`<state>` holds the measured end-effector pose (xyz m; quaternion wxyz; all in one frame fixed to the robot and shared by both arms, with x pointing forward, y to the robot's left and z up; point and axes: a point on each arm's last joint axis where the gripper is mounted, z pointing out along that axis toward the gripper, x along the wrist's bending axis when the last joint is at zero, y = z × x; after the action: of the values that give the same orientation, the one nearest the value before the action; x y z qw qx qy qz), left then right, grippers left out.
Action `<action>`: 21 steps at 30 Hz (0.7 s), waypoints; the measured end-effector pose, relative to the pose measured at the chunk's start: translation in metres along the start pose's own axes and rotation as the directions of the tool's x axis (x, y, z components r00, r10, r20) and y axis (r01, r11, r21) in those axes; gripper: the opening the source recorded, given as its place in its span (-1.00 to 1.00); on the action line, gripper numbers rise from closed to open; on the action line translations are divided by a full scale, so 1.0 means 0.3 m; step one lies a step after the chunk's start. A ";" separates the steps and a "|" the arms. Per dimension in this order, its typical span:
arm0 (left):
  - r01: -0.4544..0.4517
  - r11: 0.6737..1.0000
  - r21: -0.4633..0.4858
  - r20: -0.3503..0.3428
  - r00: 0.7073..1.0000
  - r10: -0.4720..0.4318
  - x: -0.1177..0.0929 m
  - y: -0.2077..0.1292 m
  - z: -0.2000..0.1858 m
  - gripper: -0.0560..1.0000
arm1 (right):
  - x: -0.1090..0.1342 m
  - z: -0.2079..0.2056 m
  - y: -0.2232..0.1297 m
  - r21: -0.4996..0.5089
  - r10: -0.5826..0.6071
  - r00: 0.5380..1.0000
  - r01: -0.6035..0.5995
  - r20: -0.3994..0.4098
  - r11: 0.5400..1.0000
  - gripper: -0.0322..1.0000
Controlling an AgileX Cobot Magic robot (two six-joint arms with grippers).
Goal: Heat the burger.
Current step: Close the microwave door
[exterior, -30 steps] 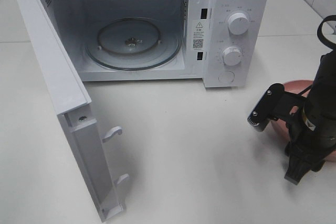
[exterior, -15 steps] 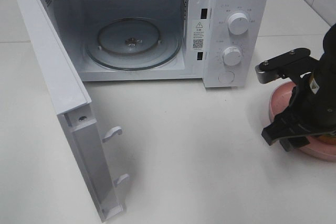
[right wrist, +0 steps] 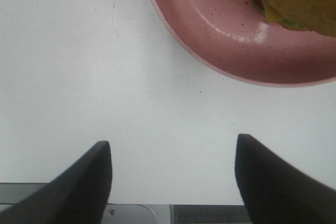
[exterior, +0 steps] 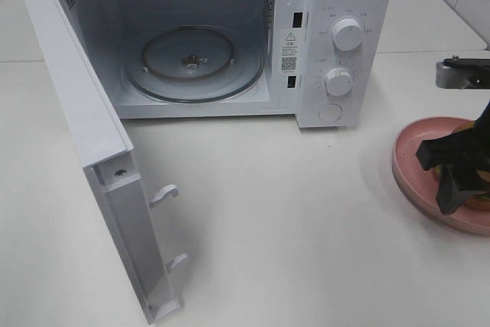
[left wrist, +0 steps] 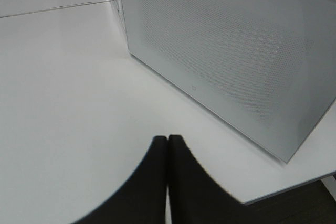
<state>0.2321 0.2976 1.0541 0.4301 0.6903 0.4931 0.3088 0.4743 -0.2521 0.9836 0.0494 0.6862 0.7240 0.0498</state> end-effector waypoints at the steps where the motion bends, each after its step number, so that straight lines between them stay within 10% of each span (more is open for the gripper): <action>1: 0.000 1.000 0.000 0.000 1.000 0.000 0.000 0.000 0.000 -0.89 | 0.000 0.000 0.000 0.000 0.000 1.000 0.000 0.000 1.000 0.28; 21: 0.000 1.000 0.000 0.000 1.000 0.000 0.000 0.000 0.000 -0.89 | -0.055 -0.229 -0.340 -0.252 -0.009 0.999 -0.004 -0.048 0.968 0.28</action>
<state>0.2321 0.2976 1.0541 0.4301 0.6903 0.4931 0.3088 0.3648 -0.2743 1.0375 0.1186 0.6721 0.7137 0.1577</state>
